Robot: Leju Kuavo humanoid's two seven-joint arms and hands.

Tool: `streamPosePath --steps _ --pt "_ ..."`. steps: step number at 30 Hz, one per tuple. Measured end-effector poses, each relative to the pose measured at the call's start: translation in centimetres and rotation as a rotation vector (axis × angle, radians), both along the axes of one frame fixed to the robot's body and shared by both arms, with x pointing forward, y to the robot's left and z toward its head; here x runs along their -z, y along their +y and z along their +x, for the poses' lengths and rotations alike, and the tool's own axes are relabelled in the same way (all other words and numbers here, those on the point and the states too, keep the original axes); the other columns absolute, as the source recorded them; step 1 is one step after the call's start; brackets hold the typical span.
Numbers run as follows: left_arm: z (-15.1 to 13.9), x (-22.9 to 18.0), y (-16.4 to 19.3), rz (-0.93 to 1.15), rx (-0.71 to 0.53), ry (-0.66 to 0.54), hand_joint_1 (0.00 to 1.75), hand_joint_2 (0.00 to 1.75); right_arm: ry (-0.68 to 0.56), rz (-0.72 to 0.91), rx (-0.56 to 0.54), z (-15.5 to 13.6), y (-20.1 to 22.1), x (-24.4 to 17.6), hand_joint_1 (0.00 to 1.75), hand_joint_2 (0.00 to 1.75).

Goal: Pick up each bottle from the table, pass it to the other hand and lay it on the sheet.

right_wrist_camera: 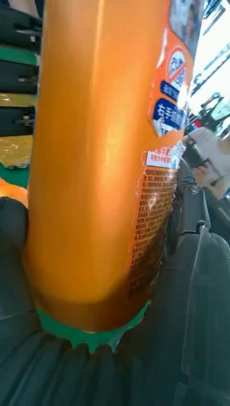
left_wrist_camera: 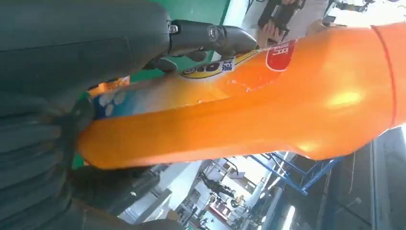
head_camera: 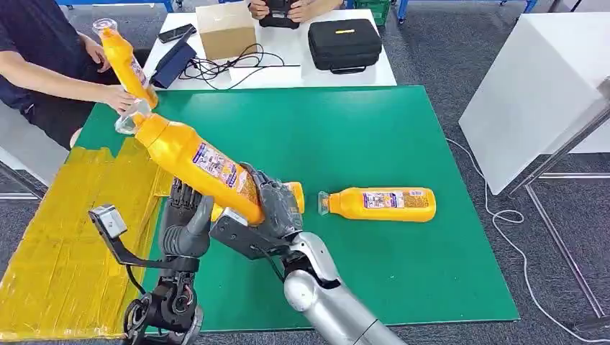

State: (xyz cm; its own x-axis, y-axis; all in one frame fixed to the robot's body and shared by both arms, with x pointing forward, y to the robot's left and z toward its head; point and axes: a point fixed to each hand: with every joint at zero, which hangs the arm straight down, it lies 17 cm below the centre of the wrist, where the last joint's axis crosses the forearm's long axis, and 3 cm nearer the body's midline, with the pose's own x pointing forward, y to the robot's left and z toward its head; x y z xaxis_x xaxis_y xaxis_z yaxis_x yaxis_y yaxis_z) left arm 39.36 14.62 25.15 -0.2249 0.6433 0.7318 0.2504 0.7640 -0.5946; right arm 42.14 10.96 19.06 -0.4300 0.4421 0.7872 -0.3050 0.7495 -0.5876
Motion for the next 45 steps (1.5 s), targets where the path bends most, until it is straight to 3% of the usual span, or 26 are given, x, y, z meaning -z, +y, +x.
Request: streamPosePath --steps 4,14,29,34,35,36,45 --pt "0.4 -0.1 1.1 -0.014 -0.034 0.01 0.0 1.75 0.011 -0.039 -0.069 -1.2 2.5 0.5 1.75 1.75" --pt "-0.3 0.9 5.7 -0.022 -0.157 0.038 0.0 1.75 -0.154 -0.209 -0.242 -5.9 7.1 0.5 1.75 1.75" --pt "-0.9 1.2 6.5 -0.033 -0.177 0.043 0.0 1.75 -0.184 -0.235 -0.269 -6.6 7.8 0.5 1.75 1.75" --pt "-1.4 1.7 6.7 -0.029 -0.183 0.049 0.0 1.75 -0.263 -0.283 -0.275 -6.9 7.9 0.2 1.75 1.75" --pt "-1.6 1.7 6.7 -0.029 -0.182 0.048 0.98 1.75 -0.271 -0.29 -0.274 -6.9 7.8 0.3 1.75 1.75" --pt "-1.7 1.8 6.7 -0.028 -0.182 0.05 1.75 1.75 -0.274 -0.293 -0.273 -7.0 7.7 0.4 1.75 1.75" --pt "-2.2 2.4 6.3 -0.051 -0.164 0.062 1.75 1.75 -0.242 -0.29 -0.257 -7.0 6.6 1.7 1.75 1.75"
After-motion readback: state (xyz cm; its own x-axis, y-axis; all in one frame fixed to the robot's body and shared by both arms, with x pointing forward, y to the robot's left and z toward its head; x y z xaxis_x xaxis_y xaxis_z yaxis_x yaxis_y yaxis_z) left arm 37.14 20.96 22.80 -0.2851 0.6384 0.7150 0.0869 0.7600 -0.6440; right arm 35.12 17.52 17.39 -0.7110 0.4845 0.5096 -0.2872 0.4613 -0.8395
